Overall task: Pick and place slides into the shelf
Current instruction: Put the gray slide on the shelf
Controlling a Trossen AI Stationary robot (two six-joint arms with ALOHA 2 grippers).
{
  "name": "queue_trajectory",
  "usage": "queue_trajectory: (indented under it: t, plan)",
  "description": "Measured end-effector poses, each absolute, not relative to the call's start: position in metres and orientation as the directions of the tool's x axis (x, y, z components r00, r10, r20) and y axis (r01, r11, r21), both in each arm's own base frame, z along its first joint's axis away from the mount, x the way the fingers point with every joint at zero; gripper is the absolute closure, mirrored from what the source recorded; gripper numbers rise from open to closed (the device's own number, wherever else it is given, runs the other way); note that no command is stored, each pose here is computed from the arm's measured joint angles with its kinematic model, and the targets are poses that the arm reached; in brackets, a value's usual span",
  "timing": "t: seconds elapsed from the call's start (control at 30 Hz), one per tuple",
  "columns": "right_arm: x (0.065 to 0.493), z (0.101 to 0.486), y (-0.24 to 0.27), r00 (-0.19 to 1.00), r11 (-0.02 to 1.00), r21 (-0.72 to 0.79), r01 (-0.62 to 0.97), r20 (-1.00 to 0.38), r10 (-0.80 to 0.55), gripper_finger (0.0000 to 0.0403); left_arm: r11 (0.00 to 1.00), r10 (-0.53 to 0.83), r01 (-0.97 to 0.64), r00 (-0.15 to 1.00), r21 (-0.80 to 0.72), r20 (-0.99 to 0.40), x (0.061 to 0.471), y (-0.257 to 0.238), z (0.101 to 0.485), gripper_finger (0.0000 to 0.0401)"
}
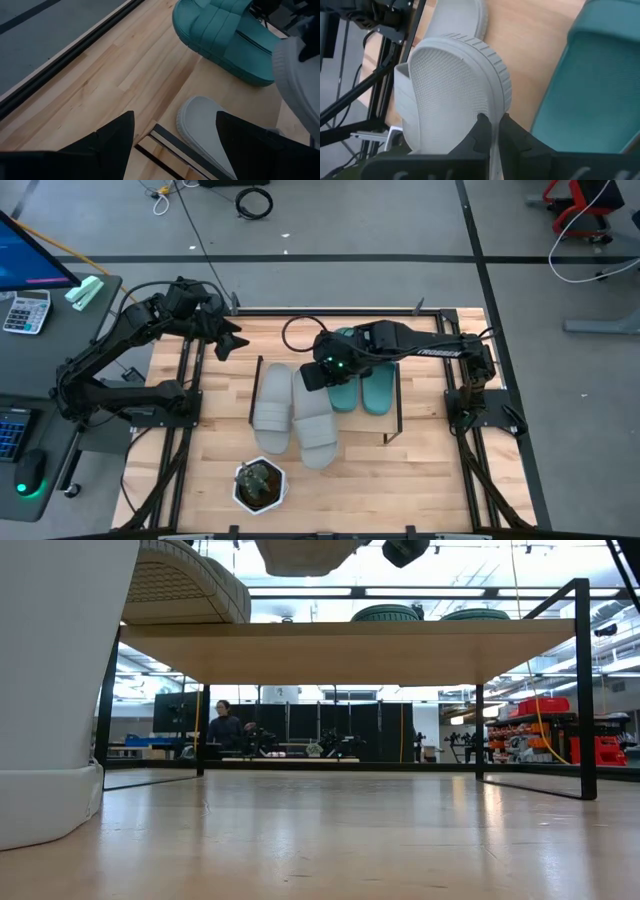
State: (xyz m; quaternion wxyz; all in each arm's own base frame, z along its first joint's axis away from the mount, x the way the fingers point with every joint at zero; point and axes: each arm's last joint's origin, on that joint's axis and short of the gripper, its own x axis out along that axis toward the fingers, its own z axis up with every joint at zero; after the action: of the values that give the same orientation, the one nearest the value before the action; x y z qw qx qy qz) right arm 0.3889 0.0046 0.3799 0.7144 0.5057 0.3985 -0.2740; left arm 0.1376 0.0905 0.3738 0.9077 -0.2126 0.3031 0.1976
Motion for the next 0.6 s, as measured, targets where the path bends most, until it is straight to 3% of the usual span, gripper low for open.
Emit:
queue_trajectory:
  t: [0.6]
  plan:
    - [0.376,0.384,0.01,0.581,0.335,0.544,0.769,-0.814,-0.012,0.0387,0.83,0.246,-0.499,0.728,-0.248,-0.64,0.137,0.091,0.373,0.0115]
